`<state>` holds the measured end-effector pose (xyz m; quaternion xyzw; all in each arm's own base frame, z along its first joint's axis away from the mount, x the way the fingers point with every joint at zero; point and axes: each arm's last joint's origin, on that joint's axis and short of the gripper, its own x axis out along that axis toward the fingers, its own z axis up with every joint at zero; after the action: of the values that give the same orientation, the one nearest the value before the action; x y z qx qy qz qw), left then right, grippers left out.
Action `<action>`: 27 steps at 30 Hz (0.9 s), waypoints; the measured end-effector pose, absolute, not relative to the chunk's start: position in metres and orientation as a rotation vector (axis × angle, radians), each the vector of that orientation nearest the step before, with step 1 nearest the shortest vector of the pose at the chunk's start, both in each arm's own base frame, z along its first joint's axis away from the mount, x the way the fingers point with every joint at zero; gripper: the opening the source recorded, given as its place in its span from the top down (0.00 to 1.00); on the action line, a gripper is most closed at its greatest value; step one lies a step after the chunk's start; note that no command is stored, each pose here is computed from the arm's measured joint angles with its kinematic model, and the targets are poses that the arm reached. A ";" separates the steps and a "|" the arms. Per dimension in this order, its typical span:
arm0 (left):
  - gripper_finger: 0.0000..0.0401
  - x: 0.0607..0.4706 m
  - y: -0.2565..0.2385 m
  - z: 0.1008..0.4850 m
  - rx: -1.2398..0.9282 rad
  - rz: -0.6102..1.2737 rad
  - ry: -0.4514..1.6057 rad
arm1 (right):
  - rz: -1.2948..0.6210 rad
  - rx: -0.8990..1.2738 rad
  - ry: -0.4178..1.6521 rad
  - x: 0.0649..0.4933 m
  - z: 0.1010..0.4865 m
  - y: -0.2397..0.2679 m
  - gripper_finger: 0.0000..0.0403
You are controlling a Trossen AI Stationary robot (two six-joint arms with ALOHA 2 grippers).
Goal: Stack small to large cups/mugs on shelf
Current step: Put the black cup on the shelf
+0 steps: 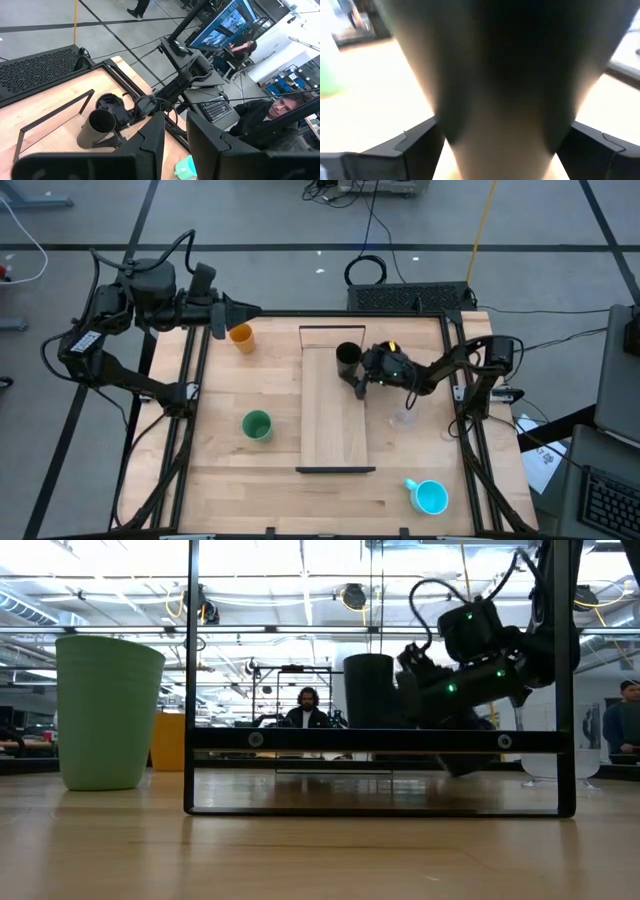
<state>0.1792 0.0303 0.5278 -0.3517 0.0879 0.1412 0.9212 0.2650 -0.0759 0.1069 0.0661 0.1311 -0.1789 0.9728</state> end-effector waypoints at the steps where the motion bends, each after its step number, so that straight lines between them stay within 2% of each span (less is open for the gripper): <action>1: 0.80 0.179 0.030 0.528 -0.722 0.289 0.181 | -0.357 0.123 0.281 0.265 0.105 -0.075 0.18; 27: 0.80 0.179 0.029 0.527 -0.709 0.277 0.195 | -0.384 0.075 0.285 0.262 0.123 -0.075 0.18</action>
<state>0.1792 0.0289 0.5270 -0.3452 0.0951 0.1350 0.9239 0.2616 -0.0751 0.1235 0.0374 0.1411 -0.1901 0.9709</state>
